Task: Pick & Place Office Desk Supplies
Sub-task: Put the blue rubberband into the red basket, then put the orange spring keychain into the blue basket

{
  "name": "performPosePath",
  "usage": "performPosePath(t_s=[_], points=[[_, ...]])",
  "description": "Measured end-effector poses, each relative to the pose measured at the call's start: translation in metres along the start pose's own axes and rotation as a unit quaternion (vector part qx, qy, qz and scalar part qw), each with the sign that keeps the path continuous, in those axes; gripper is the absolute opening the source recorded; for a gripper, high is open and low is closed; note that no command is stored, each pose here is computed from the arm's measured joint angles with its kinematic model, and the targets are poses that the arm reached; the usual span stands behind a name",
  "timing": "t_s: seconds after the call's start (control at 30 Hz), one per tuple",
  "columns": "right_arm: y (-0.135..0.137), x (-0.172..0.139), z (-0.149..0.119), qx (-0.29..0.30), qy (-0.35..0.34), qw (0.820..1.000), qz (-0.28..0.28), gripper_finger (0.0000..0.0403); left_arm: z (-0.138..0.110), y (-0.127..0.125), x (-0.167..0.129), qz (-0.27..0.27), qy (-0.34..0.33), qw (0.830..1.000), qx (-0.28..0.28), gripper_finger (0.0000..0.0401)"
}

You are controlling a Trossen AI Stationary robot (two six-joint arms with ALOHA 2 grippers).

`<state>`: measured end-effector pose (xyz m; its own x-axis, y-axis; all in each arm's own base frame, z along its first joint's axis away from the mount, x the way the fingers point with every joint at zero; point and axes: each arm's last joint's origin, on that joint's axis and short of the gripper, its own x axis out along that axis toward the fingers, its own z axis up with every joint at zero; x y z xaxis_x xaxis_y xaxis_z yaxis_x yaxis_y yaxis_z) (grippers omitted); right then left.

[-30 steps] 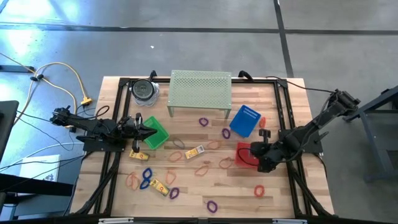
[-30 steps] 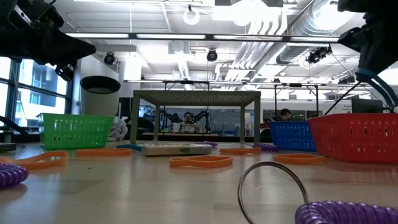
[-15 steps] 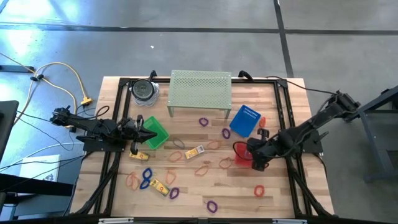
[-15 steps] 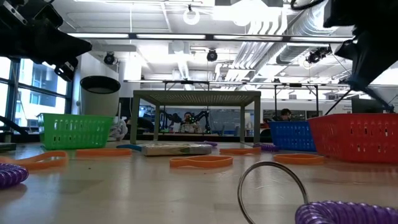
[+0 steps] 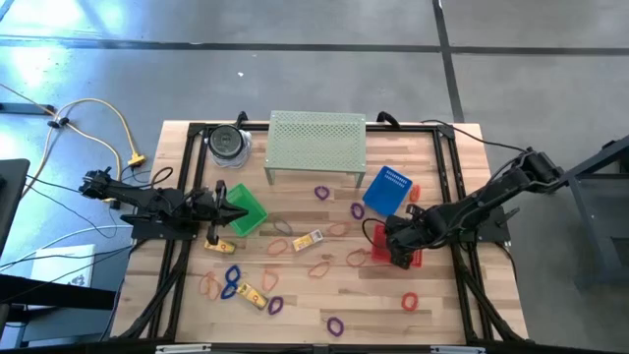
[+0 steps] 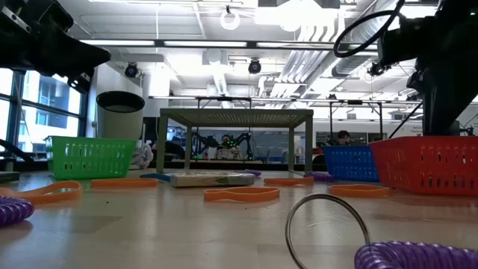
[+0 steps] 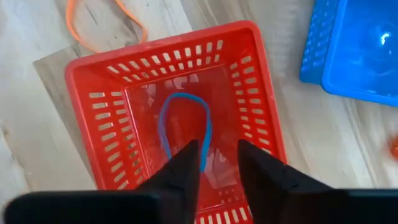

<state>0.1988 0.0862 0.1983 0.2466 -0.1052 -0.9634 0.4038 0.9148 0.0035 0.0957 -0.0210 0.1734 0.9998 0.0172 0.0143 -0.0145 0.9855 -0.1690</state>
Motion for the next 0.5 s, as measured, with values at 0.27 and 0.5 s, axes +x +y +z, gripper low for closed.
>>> performPosePath(t_s=[0.27, 0.5], points=[[-0.002, -0.011, 0.003, -0.045, 0.006, 0.999, 0.011, 0.0192, 0.0, 0.0, 0.0, 0.0, -0.002, 1.0, 0.018, 0.0], [-0.016, -0.036, 0.008, -0.024, 0.059, 0.998, -0.02, 0.0205, 0.001, 0.0, 0.0, 0.0, -0.003, 1.0, -0.009, 0.0]])
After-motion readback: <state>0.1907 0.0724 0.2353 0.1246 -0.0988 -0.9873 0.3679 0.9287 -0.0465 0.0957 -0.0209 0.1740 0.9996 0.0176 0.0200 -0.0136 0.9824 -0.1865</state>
